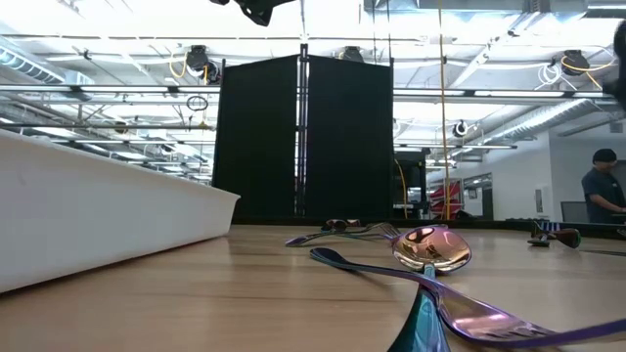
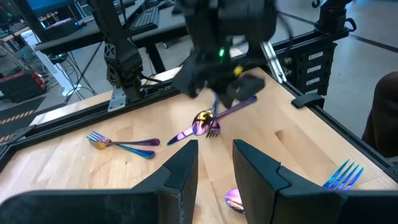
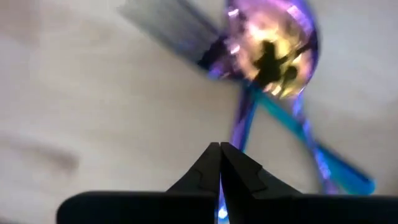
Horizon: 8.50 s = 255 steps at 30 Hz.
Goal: Sort silverware
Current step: Put the iridescent blue knife in the silverware tray
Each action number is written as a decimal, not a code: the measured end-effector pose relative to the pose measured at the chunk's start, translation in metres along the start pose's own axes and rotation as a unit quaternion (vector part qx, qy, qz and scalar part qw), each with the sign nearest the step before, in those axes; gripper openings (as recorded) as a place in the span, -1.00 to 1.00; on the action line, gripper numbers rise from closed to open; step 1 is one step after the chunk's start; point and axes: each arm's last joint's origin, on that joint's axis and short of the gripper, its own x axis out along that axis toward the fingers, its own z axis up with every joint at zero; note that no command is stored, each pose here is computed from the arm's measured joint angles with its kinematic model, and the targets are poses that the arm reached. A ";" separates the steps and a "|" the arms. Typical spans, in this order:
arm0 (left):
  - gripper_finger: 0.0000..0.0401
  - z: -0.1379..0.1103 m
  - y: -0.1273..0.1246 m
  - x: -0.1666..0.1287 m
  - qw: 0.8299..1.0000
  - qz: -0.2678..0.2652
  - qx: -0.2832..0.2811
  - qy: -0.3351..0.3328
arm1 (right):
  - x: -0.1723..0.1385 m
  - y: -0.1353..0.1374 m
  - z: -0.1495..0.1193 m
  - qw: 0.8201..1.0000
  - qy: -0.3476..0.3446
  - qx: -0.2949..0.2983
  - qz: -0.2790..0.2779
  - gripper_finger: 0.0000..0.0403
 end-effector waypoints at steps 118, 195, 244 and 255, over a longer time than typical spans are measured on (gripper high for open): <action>-0.49 0.000 -0.001 0.000 1.000 -0.001 -0.016 -0.001 | 0.000 0.014 -0.072 0.958 -0.002 -0.183 0.221 -1.00; -0.49 0.003 0.000 0.000 1.000 0.000 -0.025 -0.016 | -0.026 -0.026 0.029 0.990 -0.091 -0.105 0.004 -0.67; -0.49 0.002 0.000 0.000 1.000 -0.001 -0.014 -0.011 | 0.021 -0.036 0.065 0.996 -0.030 -0.082 0.011 -0.97; -0.49 0.002 0.000 0.000 1.000 -0.001 -0.014 -0.010 | 0.014 -0.033 0.063 0.995 -0.032 -0.099 0.000 -1.00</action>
